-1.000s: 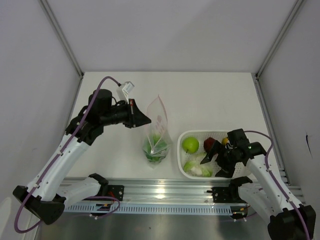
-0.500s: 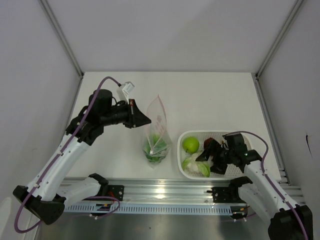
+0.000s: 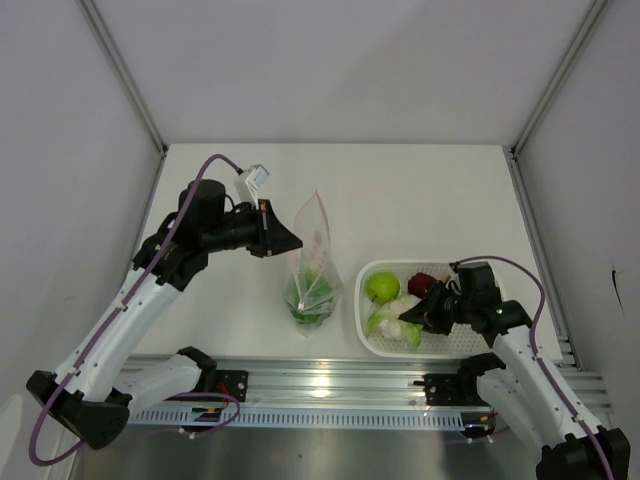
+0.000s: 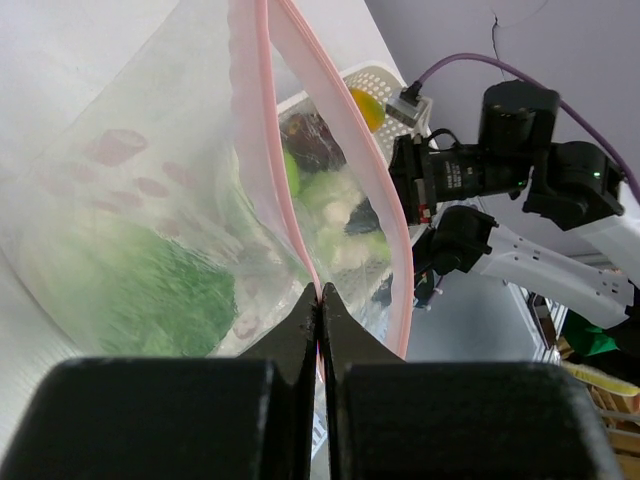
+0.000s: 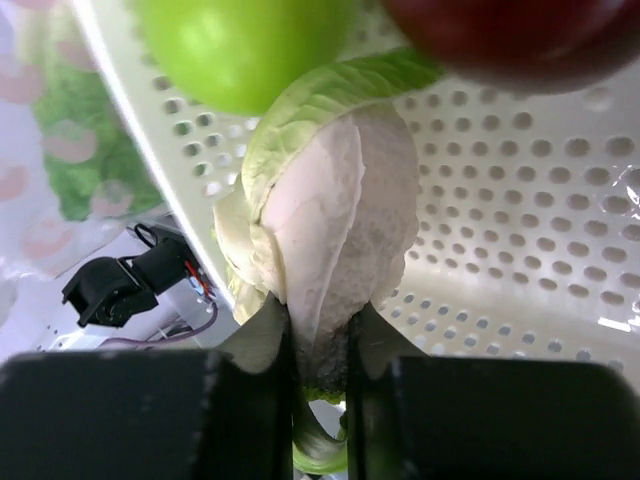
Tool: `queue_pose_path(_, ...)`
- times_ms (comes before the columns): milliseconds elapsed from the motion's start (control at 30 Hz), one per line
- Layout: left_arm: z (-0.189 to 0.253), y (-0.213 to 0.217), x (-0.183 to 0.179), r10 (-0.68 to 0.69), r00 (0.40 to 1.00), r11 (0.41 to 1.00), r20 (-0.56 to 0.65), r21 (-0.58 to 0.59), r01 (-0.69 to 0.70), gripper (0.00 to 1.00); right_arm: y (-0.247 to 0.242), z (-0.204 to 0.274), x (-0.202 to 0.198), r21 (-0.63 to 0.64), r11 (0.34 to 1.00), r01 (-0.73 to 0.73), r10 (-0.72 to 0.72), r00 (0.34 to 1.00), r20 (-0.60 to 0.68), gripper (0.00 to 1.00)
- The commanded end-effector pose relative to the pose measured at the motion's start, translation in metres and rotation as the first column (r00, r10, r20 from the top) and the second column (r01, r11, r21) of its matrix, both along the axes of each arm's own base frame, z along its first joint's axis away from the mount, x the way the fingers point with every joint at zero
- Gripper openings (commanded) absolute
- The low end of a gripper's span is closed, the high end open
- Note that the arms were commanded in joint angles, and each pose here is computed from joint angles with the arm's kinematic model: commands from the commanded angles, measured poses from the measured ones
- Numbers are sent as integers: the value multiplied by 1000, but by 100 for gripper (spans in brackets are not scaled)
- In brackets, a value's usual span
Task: Place the food in the zip-top bag and seal the zipper
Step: Pick up the fake vegetable from the bin.
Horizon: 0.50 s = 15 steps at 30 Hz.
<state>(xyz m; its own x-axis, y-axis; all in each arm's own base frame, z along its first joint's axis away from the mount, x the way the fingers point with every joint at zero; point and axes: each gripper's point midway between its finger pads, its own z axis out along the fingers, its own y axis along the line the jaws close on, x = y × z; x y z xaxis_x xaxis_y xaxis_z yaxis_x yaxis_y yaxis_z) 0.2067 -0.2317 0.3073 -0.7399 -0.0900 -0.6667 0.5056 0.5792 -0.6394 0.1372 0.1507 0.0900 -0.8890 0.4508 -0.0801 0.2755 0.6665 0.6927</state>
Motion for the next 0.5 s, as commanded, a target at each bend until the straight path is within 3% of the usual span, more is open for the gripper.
queue_pose_path(0, 10, -2, 0, -9, 1000, 999, 22, -33, 10, 0, -4, 42, 9, -26, 1000, -3, 5, 996, 85, 4)
queue_pose_path(333, 9, -7, 5, -19, 1000, 999, 14, -42, 20, 1, -16, 148, 36, -155, 988, -22, 62, 964, 260, 0)
queue_pose_path(467, 5, -10, 6, -27, 1000, 998, -1, -48, 27, 1, -5, 212, 66, -136, 990, -24, 78, 908, 412, 0)
